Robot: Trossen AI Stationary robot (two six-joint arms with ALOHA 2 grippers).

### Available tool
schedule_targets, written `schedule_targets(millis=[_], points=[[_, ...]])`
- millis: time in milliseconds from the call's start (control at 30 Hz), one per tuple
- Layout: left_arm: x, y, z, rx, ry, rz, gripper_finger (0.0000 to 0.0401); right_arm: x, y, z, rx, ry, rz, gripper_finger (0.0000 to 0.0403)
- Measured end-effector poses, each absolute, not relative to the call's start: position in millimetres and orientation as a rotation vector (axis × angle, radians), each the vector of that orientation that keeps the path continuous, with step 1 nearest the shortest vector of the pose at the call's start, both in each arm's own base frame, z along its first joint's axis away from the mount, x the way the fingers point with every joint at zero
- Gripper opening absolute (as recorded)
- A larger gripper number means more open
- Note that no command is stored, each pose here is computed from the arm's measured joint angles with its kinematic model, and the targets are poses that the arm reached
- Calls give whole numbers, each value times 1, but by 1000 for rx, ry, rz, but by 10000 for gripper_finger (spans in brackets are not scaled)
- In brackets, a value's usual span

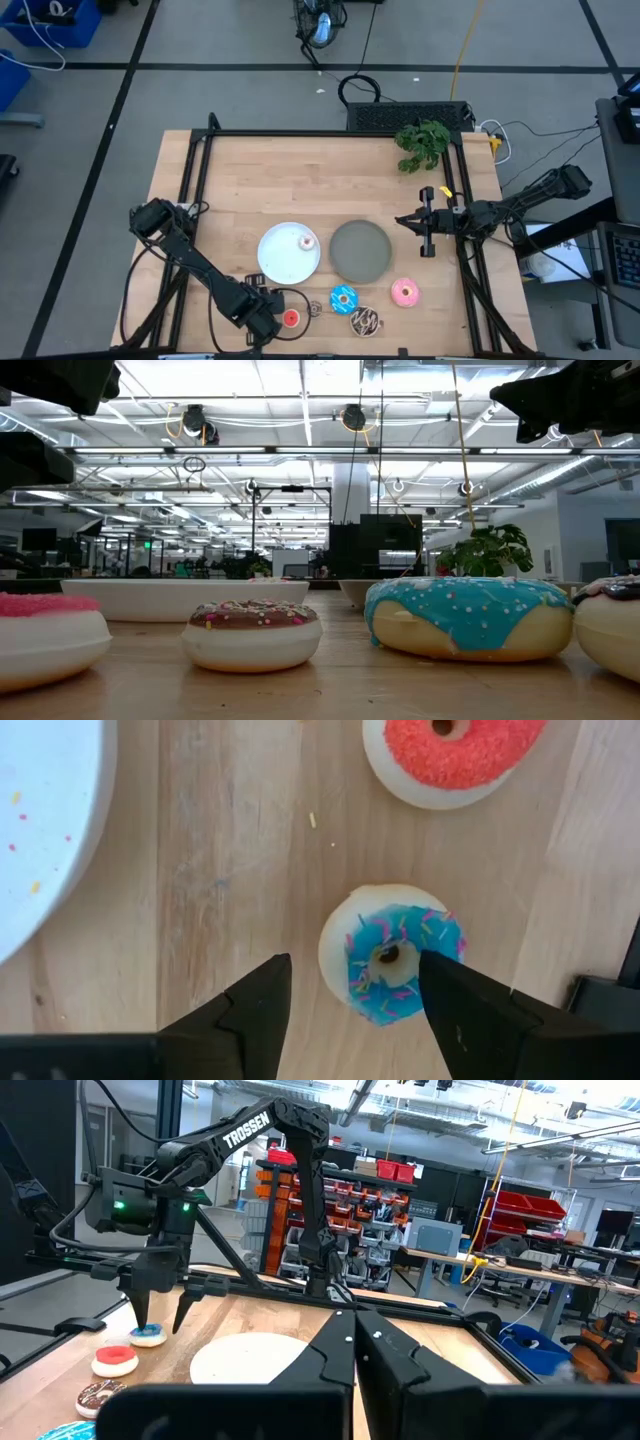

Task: Pick & Place donuts
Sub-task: Put the small blue donut on the white plate

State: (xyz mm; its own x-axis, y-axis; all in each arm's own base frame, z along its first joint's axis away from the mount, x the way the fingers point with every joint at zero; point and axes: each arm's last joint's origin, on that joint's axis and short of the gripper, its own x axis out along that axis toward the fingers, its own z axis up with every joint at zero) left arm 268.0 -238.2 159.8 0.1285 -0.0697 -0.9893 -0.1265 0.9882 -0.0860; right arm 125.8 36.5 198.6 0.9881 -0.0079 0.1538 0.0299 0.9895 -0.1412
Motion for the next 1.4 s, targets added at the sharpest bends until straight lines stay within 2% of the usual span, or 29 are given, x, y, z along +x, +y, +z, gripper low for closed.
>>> schedule_targets(millis=[300,533,633,933,1000,1200,1400], points=[[264,-232,138,-223,1411,9,218,126,36,199,-144,-154,-19,0],[265,-232,139,-207,1432,-24,213,126,36,199,-143,-154,-19,0],[268,-231,141,-190,1449,-52,183,126,36,199,-143,-154,-19,0],[277,-221,149,-158,1476,-133,19,126,36,199,-144,-154,-19,0],[277,-217,156,-161,1471,-134,12,126,36,199,-144,-154,-19,0],[272,-206,193,-178,1389,-166,29,126,36,199,-146,-154,-19,0],[255,-182,238,-193,1328,-129,7,126,36,199,-147,-154,-19,0]])
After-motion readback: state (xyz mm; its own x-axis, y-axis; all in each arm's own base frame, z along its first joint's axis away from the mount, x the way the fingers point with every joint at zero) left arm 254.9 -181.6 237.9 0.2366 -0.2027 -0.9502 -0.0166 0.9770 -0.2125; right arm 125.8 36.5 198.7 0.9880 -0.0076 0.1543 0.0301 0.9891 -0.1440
